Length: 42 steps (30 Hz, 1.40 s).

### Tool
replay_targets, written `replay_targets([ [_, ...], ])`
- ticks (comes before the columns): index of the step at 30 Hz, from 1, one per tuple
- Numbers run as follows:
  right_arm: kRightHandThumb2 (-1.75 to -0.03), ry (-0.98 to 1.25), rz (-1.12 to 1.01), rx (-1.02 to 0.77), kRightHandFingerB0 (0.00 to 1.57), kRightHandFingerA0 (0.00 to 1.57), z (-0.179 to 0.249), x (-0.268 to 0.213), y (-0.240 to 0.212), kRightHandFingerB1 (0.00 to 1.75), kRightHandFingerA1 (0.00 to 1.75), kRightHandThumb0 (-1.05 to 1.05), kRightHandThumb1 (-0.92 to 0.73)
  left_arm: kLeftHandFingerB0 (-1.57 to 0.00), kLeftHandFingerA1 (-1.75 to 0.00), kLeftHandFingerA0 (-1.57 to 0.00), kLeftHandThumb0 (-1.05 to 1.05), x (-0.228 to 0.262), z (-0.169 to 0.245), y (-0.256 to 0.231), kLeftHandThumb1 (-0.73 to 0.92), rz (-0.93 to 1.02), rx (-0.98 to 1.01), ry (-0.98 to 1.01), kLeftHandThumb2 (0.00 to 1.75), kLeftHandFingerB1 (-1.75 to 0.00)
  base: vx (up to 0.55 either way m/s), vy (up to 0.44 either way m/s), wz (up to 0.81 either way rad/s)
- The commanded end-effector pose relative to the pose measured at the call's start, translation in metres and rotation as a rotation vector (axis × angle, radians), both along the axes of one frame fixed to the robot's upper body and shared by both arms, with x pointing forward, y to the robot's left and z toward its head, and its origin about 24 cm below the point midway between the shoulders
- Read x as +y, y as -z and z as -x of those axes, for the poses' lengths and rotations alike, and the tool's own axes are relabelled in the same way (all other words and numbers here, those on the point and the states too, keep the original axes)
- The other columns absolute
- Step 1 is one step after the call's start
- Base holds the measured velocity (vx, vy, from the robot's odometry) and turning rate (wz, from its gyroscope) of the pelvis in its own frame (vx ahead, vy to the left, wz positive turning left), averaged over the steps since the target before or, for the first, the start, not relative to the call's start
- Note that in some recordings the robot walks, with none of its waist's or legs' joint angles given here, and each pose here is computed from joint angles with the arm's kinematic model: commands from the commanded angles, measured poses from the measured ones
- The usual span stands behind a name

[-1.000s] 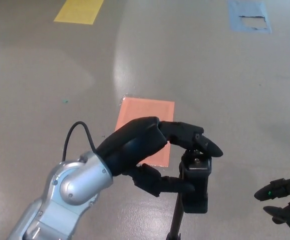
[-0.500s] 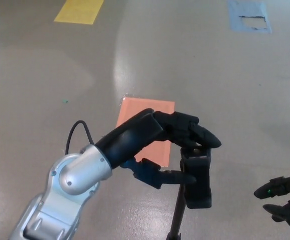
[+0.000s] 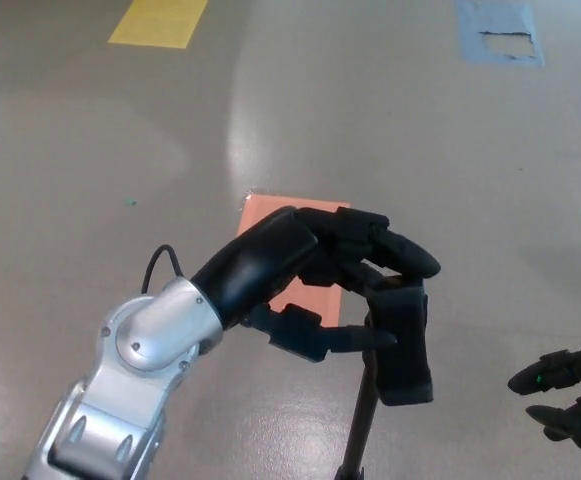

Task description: The robot uses its left hand to grab the top of a phone stand kept on the floor and rotates it anti-clockwise

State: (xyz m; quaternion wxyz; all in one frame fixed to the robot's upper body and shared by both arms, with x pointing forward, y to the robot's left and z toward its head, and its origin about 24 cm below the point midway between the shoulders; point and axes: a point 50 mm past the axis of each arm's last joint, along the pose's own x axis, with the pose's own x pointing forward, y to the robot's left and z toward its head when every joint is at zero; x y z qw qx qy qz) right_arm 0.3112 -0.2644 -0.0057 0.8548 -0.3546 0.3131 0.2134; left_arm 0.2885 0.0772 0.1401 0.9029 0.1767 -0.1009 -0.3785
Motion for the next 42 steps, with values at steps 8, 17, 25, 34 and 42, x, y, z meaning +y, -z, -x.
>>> replay_targets([
  [8,-0.63,-0.019,0.011,0.003,0.35,0.45,-0.009,-0.004,-0.013,0.35,0.4,-0.49,-0.79,-0.92,-0.72,-1.12,-0.25,0.001,-0.004,0.018,0.64,0.149,0.458,0.06,0.6,-0.53,0.0,0.0,0.0],
  [17,-0.63,-0.009,0.006,0.004,0.35,0.46,-0.01,-0.004,-0.015,0.35,0.39,-0.5,-0.77,-0.94,-0.75,-1.11,-0.24,-0.001,-0.003,0.02,0.64,0.153,0.486,0.058,0.59,-0.55,0.0,0.0,0.0],
  [25,-0.63,0.007,-0.011,0.009,0.35,0.46,-0.011,-0.004,-0.016,0.34,0.4,-0.5,-0.77,-0.92,-0.75,-1.1,-0.24,-0.002,-0.002,0.02,0.65,0.142,0.488,0.061,0.6,-0.54,0.0,0.0,0.0],
  [34,-0.63,-0.018,0.014,-0.001,0.36,0.48,-0.013,-0.003,-0.017,0.35,0.4,-0.5,-0.77,-0.92,-0.91,-1.13,-0.2,-0.003,-0.007,0.026,0.61,0.283,0.738,0.049,0.6,-0.59,0.0,0.0,0.0],
  [42,-0.63,-0.009,0.03,-0.007,0.36,0.51,-0.014,-0.002,-0.016,0.34,0.39,-0.48,-0.77,-0.93,-1.0,-1.13,-0.24,0.002,-0.013,0.033,0.61,0.299,0.835,0.002,0.6,-0.58,0.0,0.0,0.0],
])
